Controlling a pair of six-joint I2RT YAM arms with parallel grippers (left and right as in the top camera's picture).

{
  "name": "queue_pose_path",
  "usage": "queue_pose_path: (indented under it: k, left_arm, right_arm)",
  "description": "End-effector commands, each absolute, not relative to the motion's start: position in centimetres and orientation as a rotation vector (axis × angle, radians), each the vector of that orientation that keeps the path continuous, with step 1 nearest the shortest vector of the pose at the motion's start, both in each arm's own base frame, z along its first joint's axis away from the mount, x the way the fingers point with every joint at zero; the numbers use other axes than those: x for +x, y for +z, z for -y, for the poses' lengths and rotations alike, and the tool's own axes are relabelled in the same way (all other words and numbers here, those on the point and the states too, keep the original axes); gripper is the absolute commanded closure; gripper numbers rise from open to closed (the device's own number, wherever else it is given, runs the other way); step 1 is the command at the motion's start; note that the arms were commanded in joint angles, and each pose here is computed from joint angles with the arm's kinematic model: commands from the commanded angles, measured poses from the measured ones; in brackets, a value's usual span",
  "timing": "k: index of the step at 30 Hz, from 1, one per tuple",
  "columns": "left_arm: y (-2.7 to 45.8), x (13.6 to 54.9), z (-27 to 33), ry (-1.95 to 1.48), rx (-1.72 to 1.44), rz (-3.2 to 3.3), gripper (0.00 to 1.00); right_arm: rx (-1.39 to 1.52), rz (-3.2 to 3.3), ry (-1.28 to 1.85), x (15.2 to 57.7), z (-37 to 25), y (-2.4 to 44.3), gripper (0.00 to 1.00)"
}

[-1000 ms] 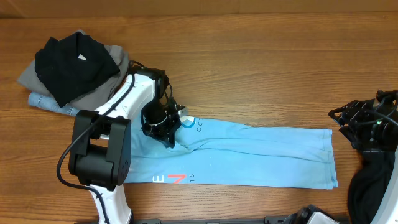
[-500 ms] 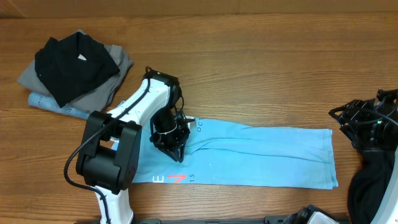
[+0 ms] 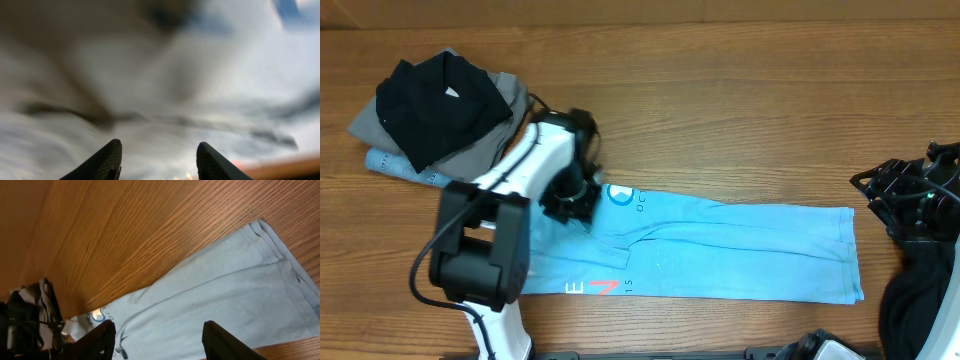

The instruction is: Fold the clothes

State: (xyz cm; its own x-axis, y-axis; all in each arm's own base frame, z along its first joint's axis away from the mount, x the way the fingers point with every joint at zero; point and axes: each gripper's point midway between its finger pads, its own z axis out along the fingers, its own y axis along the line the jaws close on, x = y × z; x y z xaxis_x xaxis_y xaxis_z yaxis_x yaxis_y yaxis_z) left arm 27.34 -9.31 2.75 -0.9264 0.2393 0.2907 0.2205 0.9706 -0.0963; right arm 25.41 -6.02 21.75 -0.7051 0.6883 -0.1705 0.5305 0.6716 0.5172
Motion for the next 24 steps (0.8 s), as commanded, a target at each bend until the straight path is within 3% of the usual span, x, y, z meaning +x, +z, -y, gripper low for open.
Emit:
queue_pose_path:
  k: [1, 9, 11, 13, 14, 18, 24]
  left_arm:
    - [3.0, 30.2, 6.6, 0.122, -0.223, 2.934, 0.47]
    - [1.1, 29.9, 6.6, 0.223, -0.295, 2.938, 0.45]
    - [0.8, 28.7, 6.5, 0.218, -0.287, 2.897, 0.55]
    - [0.7, 27.0, 6.7, 0.253, -0.267, 2.838, 0.85]
    - [0.8, 26.6, 6.9, 0.270, -0.259, 2.822, 0.95]
    - [3.0, 23.7, 8.5, 0.443, -0.171, 2.685, 0.96]
    - [6.2, 21.1, 8.3, 0.434, -0.122, 2.613, 0.96]
  right_arm:
    - [0.950, -2.535, 0.609, 25.5, 6.1, 21.9, 0.40]
    - [0.951, -2.536, 0.610, 25.4, 6.0, 21.9, 0.40]
    - [0.953, -2.539, 0.611, 25.4, 6.0, 21.9, 0.40]
    - [0.954, -2.540, 0.612, 25.3, 6.0, 21.8, 0.40]
    - [0.954, -2.539, 0.611, 25.4, 6.0, 21.9, 0.41]
    - [0.955, -2.541, 0.612, 25.3, 6.0, 21.8, 0.40]
    - [0.955, -2.540, 0.612, 25.3, 6.0, 21.8, 0.40]
